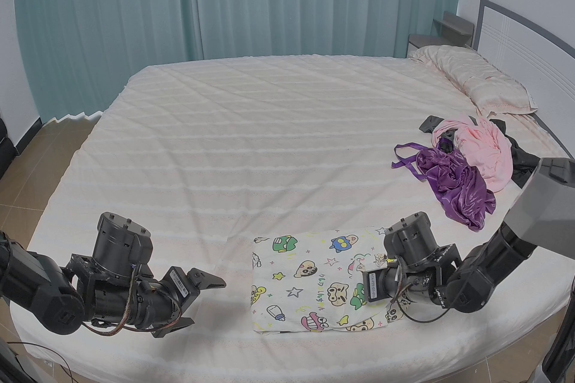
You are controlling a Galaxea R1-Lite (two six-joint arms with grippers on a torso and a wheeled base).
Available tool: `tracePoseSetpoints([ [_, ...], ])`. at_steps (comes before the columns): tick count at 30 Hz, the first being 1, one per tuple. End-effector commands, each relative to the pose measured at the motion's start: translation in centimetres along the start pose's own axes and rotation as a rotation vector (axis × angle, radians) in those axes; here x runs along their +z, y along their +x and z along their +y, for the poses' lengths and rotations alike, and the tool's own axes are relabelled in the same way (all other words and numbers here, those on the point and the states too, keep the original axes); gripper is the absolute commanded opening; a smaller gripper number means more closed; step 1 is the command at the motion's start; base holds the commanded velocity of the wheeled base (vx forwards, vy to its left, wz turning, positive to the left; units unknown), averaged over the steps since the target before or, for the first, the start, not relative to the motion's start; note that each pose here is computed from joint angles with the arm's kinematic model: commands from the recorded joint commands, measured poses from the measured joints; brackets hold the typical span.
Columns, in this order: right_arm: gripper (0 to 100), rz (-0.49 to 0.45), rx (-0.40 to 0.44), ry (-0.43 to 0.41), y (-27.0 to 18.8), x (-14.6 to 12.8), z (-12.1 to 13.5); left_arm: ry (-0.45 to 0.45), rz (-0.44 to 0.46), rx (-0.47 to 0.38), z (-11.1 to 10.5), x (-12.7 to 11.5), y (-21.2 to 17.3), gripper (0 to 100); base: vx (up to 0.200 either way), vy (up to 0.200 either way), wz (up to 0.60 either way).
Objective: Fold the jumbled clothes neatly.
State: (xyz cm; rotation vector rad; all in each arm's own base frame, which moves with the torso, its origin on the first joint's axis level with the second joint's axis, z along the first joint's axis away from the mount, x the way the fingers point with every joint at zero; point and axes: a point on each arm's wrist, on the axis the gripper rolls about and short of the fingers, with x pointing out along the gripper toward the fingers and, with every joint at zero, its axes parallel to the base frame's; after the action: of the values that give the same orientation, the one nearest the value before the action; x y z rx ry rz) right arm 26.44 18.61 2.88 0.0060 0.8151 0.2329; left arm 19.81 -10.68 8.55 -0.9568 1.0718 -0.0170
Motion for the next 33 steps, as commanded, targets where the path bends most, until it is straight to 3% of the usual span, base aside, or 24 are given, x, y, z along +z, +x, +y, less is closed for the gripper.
tracePoseSetpoints([
  [1,0,0.012,-0.016,0.028,-2.4,-1.2,-1.1,0.0,0.003,0.007,0.1,-0.1,0.2,100,0.0,0.0,0.0],
  [19,0,0.086,-0.132,0.084,-3.2,-4.4,-2.5,0.002,0.007,0.009,0.1,-0.1,0.2,100,0.0,0.0,0.0],
  [20,100,0.083,-0.129,0.092,-3.3,-4.4,-2.5,0.002,0.007,0.011,0.1,-0.1,0.2,100,0.0,0.0,0.0],
  [27,100,0.061,-0.12,0.115,-5.4,-4.6,-3.2,0.002,0.009,0.013,0.2,-0.2,0.2,100,0.0,0.0,0.0],
  [33,100,0.009,-0.076,0.245,-7.4,-3.6,-4.4,0.003,0.01,0.013,0.2,-0.2,0.2,100,0.0,0.0,0.0],
])
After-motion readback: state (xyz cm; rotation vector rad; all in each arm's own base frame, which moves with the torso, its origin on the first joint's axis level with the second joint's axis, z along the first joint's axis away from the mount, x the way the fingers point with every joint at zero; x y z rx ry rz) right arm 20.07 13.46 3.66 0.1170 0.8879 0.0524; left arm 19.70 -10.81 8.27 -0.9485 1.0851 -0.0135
